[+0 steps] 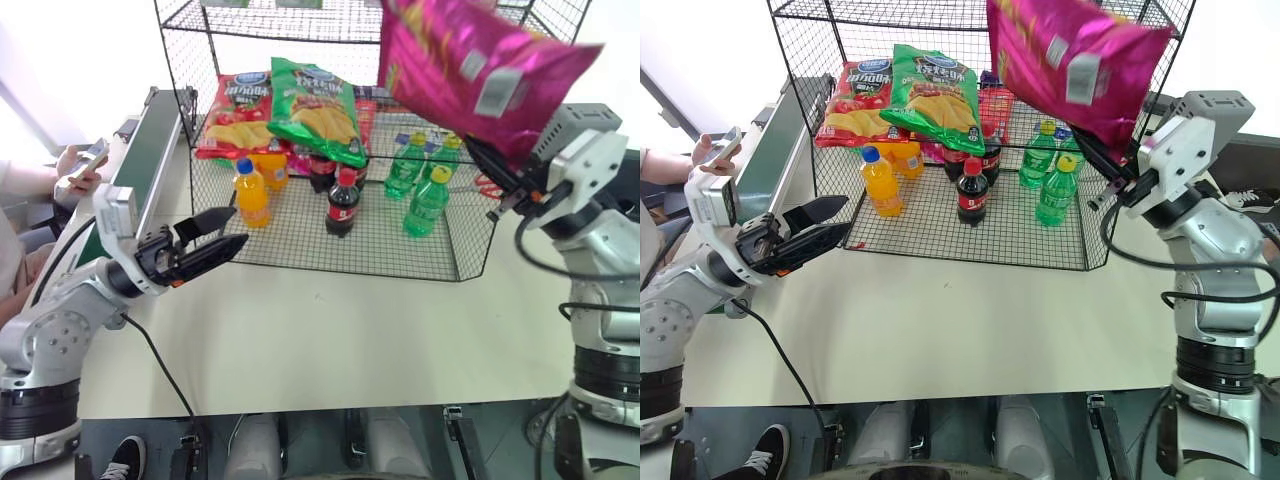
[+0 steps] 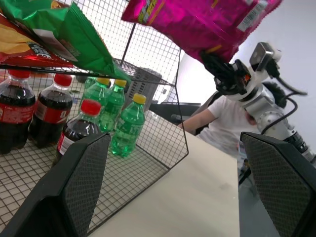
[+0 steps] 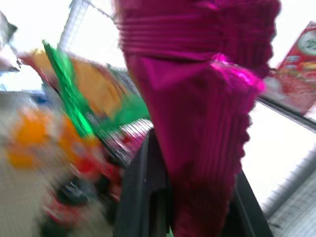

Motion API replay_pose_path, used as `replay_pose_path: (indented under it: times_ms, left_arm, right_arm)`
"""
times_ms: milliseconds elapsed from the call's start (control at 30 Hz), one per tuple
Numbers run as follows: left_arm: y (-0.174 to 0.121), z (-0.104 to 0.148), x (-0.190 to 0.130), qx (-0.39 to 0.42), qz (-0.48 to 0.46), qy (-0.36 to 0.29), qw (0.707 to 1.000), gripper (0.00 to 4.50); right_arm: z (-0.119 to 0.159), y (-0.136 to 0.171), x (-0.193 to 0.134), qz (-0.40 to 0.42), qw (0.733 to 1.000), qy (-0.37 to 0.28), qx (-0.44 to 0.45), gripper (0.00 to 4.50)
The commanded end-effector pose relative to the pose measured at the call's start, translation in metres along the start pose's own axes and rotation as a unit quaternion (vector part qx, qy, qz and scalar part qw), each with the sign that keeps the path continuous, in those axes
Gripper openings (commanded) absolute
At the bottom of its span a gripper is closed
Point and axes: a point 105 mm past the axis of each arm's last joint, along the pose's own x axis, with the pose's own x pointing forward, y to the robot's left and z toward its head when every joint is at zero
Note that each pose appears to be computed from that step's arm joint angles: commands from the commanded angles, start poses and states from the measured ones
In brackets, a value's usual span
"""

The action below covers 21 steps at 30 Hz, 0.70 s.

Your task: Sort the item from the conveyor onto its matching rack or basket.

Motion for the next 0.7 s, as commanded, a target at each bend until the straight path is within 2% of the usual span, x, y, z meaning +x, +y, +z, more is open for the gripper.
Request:
replay_pose_path:
  times_ms: [33, 100, 133, 233, 333, 467, 700]
  left_arm:
    - [-0.003, 0.002, 0.002, 0.020, -0.013, 0.005, 1.000, 4.50]
    - [-0.004, 0.001, 0.002, 0.024, -0.016, 0.008, 1.000, 4.50]
    - [-0.004, 0.002, 0.002, 0.031, -0.015, 0.007, 0.999, 4.50]
    - [-0.003, 0.004, 0.002, 0.060, -0.007, 0.007, 0.998, 4.50]
    - [-0.003, 0.006, 0.004, 0.089, 0.002, -0.001, 0.996, 4.50]
    - [-0.006, -0.002, 0.005, 0.101, 0.002, 0.005, 0.995, 4.50]
    - [-0.008, -0.006, 0.007, 0.092, 0.006, -0.008, 0.996, 4.50]
  right_arm:
    - [0.006, -0.005, -0.003, 0.000, 0.993, -0.008, -0.116, 0.05]
    - [0.002, -0.008, -0.003, -0.004, 0.984, 0.006, -0.177, 0.05]
    - [-0.006, -0.010, -0.003, 0.000, 0.971, 0.036, -0.235, 0.05]
    - [-0.021, -0.018, -0.004, 0.005, 0.942, 0.074, -0.327, 0.05]
    - [-0.037, -0.027, -0.003, -0.007, 0.914, 0.112, -0.391, 0.05]
    - [-0.045, -0.029, 0.008, -0.038, 0.911, 0.128, -0.389, 0.05]
    - [-0.047, -0.025, 0.035, -0.103, 0.929, 0.141, -0.327, 0.05]
